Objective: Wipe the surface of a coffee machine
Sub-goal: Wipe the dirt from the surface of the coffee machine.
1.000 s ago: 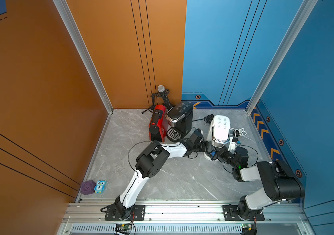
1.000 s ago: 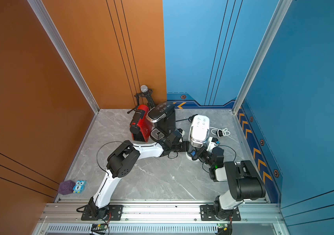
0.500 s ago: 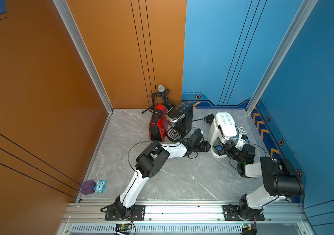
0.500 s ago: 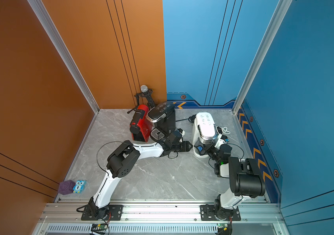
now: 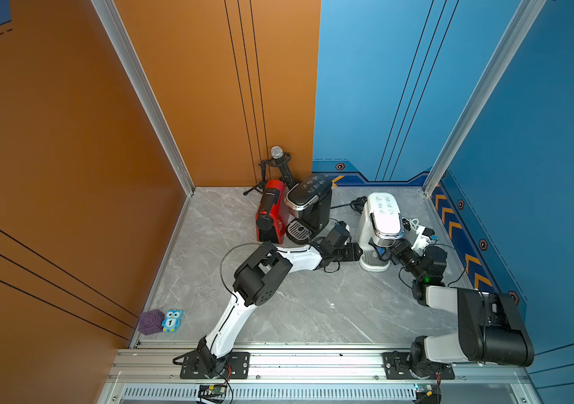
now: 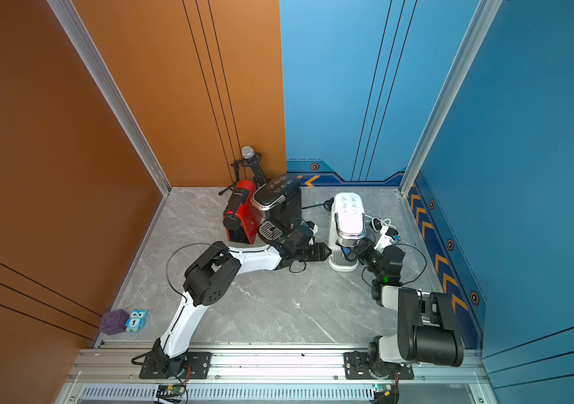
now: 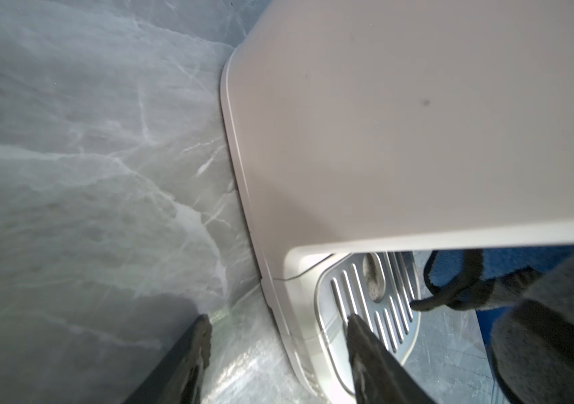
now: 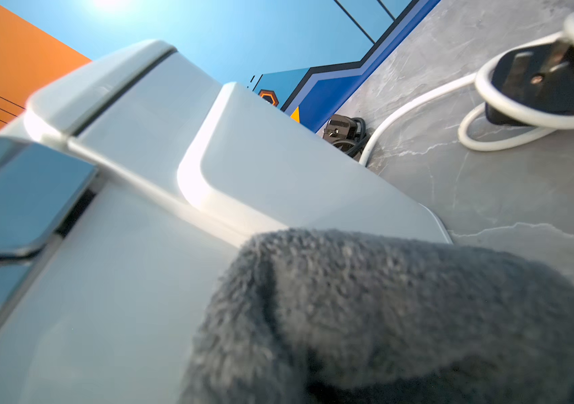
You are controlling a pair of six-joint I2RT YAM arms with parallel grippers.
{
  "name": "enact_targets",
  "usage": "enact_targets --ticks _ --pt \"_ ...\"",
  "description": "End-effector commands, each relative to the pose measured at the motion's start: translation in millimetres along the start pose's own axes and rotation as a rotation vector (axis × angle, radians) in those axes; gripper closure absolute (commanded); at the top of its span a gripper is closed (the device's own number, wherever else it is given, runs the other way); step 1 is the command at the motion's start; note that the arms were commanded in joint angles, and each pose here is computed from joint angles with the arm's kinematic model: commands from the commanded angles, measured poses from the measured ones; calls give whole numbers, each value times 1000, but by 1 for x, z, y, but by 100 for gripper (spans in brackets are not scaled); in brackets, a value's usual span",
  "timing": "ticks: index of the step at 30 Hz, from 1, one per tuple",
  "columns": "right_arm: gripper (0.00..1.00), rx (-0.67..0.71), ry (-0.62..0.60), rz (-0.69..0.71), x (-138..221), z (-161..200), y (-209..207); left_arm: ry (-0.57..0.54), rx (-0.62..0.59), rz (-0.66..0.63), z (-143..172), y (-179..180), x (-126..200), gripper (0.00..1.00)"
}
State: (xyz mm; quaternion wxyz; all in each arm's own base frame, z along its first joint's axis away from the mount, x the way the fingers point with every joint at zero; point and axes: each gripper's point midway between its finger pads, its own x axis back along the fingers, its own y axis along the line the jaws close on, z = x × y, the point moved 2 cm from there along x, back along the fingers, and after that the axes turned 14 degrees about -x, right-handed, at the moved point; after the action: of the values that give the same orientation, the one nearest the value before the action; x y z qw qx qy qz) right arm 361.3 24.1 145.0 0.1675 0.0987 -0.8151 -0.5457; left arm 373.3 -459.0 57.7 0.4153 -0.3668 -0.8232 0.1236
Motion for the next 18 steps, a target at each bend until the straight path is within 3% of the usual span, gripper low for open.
enact_targets --ticks 1,8,18 --pt "100 21 -28 0 -10 -2 -8 229 26 -107 75 33 -13 37" --pt "100 -109 -41 181 -21 5 -70 225 19 -113 74 33 -7 36" --pt "100 57 -171 543 35 -22 -70 222 18 -116 73 34 -8 36"
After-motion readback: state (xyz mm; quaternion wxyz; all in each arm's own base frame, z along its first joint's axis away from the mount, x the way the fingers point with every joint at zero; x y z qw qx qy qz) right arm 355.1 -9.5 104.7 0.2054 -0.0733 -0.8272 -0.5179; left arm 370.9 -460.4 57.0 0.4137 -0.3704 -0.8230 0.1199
